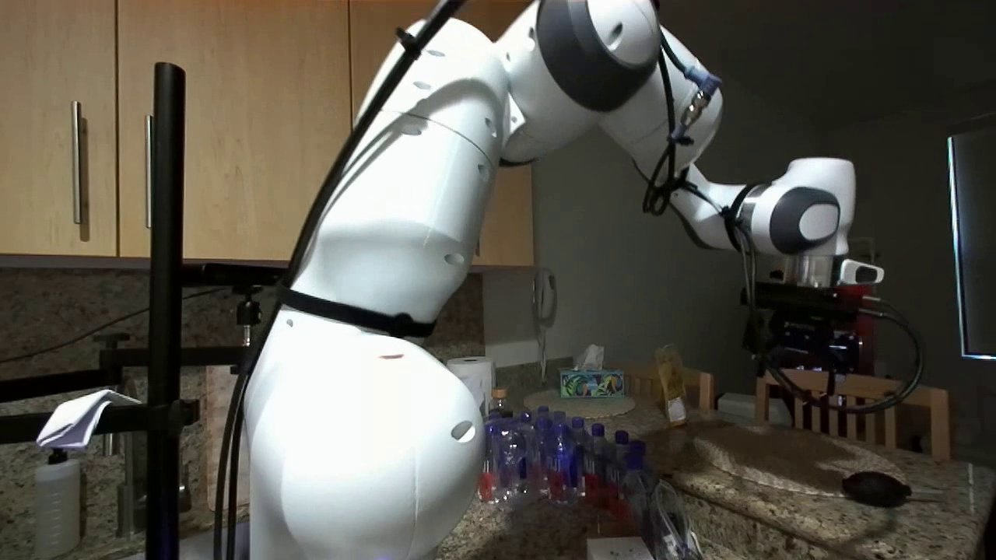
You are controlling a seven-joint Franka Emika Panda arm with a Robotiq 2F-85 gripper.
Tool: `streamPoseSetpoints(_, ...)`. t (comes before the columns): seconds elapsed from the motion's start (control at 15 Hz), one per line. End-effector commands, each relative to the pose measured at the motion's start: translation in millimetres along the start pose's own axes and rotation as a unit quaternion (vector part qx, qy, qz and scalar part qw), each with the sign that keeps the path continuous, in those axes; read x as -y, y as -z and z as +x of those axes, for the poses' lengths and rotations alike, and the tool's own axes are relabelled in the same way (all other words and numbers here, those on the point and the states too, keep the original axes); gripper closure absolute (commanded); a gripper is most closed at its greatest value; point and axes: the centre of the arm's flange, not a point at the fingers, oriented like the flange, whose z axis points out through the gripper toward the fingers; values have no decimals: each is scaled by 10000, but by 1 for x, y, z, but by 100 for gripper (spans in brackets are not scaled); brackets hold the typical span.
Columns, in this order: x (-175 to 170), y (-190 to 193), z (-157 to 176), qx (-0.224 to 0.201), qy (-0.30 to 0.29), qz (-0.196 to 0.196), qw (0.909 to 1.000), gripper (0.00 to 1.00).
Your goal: Pick up the black object and put it in the transparent bag
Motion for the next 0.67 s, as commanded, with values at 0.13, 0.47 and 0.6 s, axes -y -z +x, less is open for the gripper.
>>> streamPoseSetpoints(0.13,-6,-56,121,-967,-1193,-191,9880,0)
streamPoseSetpoints(0.47,-51,-72,153,-1547,-2370,-437,9581,0)
streamPoseSetpoints(0.6,-72,-82,152,-1650,-2843,-608,9425,0)
